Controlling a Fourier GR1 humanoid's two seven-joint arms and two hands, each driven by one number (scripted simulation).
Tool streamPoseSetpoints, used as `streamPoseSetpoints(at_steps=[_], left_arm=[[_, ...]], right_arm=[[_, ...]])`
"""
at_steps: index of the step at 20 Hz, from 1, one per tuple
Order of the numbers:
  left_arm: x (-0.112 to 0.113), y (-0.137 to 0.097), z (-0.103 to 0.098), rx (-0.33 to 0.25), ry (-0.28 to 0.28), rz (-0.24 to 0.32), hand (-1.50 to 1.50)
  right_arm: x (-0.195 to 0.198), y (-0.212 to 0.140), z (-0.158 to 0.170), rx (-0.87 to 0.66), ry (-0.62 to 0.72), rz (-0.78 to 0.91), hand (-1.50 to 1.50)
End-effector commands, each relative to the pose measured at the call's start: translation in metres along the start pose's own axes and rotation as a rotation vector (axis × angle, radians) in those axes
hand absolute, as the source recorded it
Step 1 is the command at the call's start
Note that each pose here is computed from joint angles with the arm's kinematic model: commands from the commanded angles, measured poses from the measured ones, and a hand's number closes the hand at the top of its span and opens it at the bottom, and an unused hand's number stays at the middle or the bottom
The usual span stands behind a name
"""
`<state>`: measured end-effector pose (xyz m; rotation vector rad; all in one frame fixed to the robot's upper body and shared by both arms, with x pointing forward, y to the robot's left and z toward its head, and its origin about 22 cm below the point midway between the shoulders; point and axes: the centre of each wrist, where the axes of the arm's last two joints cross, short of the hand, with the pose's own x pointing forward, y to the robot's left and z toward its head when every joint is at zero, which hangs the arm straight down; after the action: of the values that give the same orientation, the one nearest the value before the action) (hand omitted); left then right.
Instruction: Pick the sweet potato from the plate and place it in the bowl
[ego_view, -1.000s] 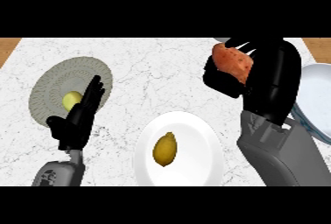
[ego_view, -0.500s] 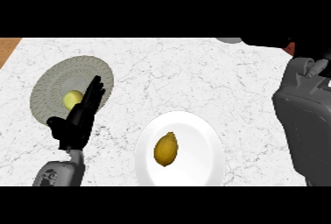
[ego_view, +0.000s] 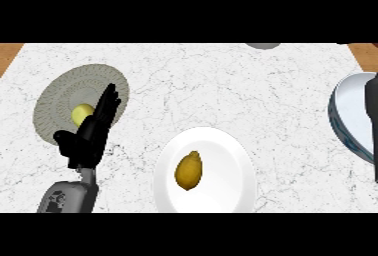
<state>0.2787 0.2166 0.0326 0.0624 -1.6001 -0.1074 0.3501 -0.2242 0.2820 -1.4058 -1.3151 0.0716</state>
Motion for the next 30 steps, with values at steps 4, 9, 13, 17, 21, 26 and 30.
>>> streamPoseSetpoints(at_steps=[4,9,13,17,21,26,30], left_arm=[[-0.003,-0.003,0.008,0.02,-0.006,0.007,0.0],[0.012,0.011,0.002,0.004,-0.01,0.001,0.0],[0.009,-0.008,0.001,0.005,0.002,-0.008,0.0],[0.005,0.017,0.013,-0.011,0.006,-0.012,0.0],[0.004,-0.006,0.01,0.003,0.015,0.012,0.0],[0.01,0.001,0.002,0.0,0.003,0.009,0.0],[-0.012,0.005,0.007,-0.002,0.018,-0.009,0.0]], right_arm=[[-0.061,0.0,-0.032,-0.006,0.081,0.226,1.5],[-0.12,0.0,-0.057,-0.029,0.123,0.217,1.5],[-0.158,0.015,-0.058,-0.024,0.147,0.288,1.5],[-0.194,0.018,-0.062,0.016,0.186,0.286,1.5],[-0.231,0.028,-0.064,0.101,0.288,0.129,1.5],[-0.245,0.052,-0.046,0.269,0.26,0.017,-1.5],[-0.268,0.046,-0.046,0.208,0.181,-0.106,-1.5]])
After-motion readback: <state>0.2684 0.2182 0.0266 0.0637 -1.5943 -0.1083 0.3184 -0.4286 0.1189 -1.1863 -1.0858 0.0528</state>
